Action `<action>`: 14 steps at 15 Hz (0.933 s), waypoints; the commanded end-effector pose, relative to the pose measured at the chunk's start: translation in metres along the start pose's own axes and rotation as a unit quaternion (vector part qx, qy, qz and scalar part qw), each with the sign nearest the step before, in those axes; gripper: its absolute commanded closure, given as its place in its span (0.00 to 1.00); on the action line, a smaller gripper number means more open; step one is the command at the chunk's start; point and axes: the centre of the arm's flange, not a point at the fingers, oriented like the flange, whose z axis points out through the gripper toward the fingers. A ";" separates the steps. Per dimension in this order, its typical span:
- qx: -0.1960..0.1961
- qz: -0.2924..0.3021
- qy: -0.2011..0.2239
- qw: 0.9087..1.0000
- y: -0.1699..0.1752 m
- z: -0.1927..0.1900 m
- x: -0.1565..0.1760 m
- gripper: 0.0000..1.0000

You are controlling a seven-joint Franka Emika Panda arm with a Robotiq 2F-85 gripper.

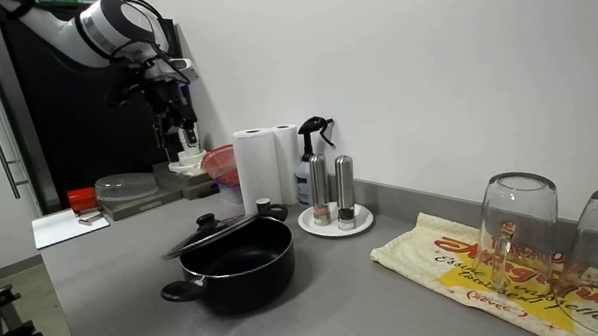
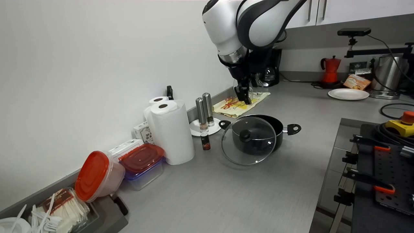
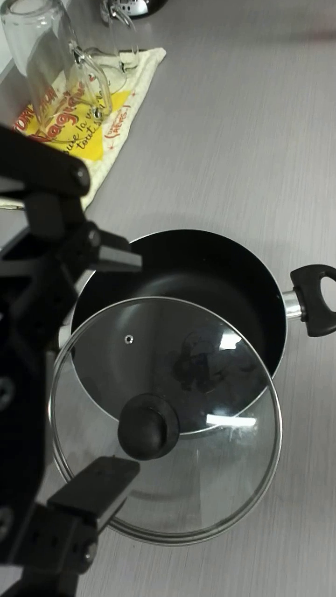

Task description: Remove the lid from the pot.

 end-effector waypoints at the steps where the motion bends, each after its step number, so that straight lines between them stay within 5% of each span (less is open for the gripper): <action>1: 0.008 -0.003 -0.009 1.000 -0.015 0.024 0.030 0.00; 7: 0.015 -0.015 -0.032 0.999 -0.042 0.067 0.044 0.00; 14: 0.012 -0.034 -0.018 0.999 -0.083 0.053 0.065 0.00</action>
